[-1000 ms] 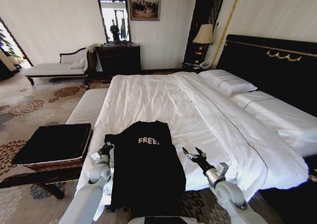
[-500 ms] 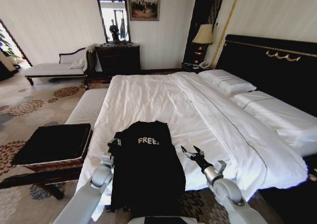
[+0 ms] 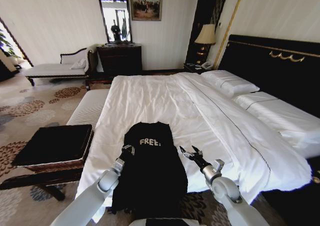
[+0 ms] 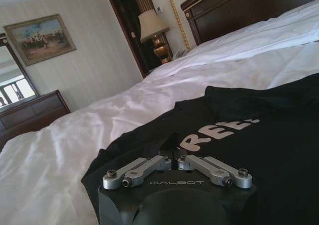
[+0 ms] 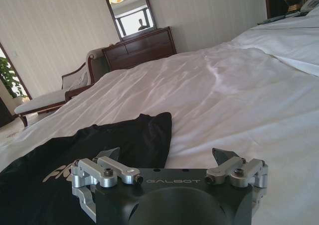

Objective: Fold the clothes on the bed and place them into the basket.

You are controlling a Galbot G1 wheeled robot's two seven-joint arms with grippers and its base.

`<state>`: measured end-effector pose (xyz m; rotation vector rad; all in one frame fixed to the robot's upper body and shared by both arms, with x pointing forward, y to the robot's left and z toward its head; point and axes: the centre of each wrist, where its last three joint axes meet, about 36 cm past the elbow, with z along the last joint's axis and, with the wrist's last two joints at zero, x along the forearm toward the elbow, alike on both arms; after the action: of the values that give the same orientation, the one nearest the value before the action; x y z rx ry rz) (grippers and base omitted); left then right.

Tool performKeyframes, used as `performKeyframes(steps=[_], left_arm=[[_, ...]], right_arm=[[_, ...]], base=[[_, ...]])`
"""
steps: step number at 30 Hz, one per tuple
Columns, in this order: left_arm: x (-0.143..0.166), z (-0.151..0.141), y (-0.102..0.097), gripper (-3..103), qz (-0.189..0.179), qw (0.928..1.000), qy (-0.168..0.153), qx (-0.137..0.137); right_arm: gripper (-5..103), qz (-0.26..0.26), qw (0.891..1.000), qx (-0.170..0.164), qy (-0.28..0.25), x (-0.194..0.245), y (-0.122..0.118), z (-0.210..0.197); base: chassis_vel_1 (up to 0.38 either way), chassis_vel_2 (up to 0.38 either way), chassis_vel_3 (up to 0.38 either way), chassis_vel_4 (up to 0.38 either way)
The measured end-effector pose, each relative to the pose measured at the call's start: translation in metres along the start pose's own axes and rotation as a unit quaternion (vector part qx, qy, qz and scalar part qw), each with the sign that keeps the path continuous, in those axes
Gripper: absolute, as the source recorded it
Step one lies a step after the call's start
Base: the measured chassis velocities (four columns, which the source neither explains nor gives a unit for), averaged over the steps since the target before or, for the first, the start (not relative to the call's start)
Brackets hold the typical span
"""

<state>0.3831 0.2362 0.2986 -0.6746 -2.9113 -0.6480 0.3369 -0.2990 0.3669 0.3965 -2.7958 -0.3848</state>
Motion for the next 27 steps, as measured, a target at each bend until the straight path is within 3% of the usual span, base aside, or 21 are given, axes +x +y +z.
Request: performKeyframes(steps=[3,5,9,11,12,15,16,17,19,20,21,23,26,27], left_arm=[[0.007,-0.003,-0.003,16,0.004,1.0000,0.001,0.002],[0.009,-0.005,-0.003,16,0.004,1.0000,0.000,0.002],[0.023,-0.015,0.003,38,0.011,0.9998,-0.015,-0.006],[0.027,-0.018,0.005,38,0.010,0.9998,-0.018,-0.004],[0.031,-0.021,0.007,43,0.007,0.9998,-0.021,0.001],[0.044,-0.034,0.011,59,-0.007,0.9986,-0.028,0.044],[0.044,-0.034,0.011,59,-0.007,0.9986,-0.028,0.044],[0.048,-0.039,0.012,64,-0.019,0.9966,-0.028,0.076],[0.047,-0.048,0.014,70,-0.043,0.9896,-0.016,0.136],[0.044,-0.052,0.014,76,-0.067,0.9786,0.006,0.194],[0.044,-0.052,0.014,76,-0.067,0.9786,0.006,0.194],[0.036,-0.050,0.016,86,-0.112,0.9518,0.050,0.281],[0.024,-0.031,0.029,96,-0.165,0.9135,0.104,0.357],[0.024,-0.031,0.029,96,-0.165,0.9135,0.104,0.357]], right_arm=[[100,-0.001,1.000,-0.001,0.003,-0.001,0.000,0.002],[100,-0.002,1.000,-0.001,0.003,-0.002,0.001,0.002],[100,-0.007,1.000,-0.004,0.003,-0.006,0.006,0.003],[100,-0.008,1.000,-0.005,0.002,-0.007,0.006,0.003],[100,-0.008,1.000,-0.005,0.002,-0.008,0.007,0.003],[100,-0.007,1.000,-0.007,0.003,-0.007,0.007,0.004],[100,-0.007,1.000,-0.007,0.003,-0.007,0.007,0.004],[100,-0.003,1.000,-0.008,0.004,-0.004,0.006,0.006],[100,0.005,1.000,-0.010,0.004,0.001,0.003,0.008],[100,0.011,1.000,-0.012,0.003,0.007,0.002,0.009],[100,0.011,1.000,-0.012,0.003,0.007,0.002,0.009],[100,0.015,1.000,-0.010,0.001,0.009,0.000,0.008],[100,0.015,1.000,-0.008,0.000,0.010,0.000,0.006],[100,0.015,1.000,-0.008,0.000,0.010,0.000,0.006]], base=[[0.000,0.000,0.000,0.000],[0.000,0.000,0.000,0.000],[0.000,0.000,0.000,0.000],[0.000,0.000,0.000,0.000],[0.000,0.000,0.000,0.000],[0.000,0.000,0.000,0.000],[0.000,0.000,0.000,0.000],[0.000,0.000,0.000,0.000],[0.000,0.000,0.000,0.000],[0.000,0.000,0.000,0.000],[0.000,0.000,0.000,0.000],[0.000,0.000,0.000,0.000],[0.000,0.000,0.000,0.000],[0.000,0.000,0.000,0.000]])
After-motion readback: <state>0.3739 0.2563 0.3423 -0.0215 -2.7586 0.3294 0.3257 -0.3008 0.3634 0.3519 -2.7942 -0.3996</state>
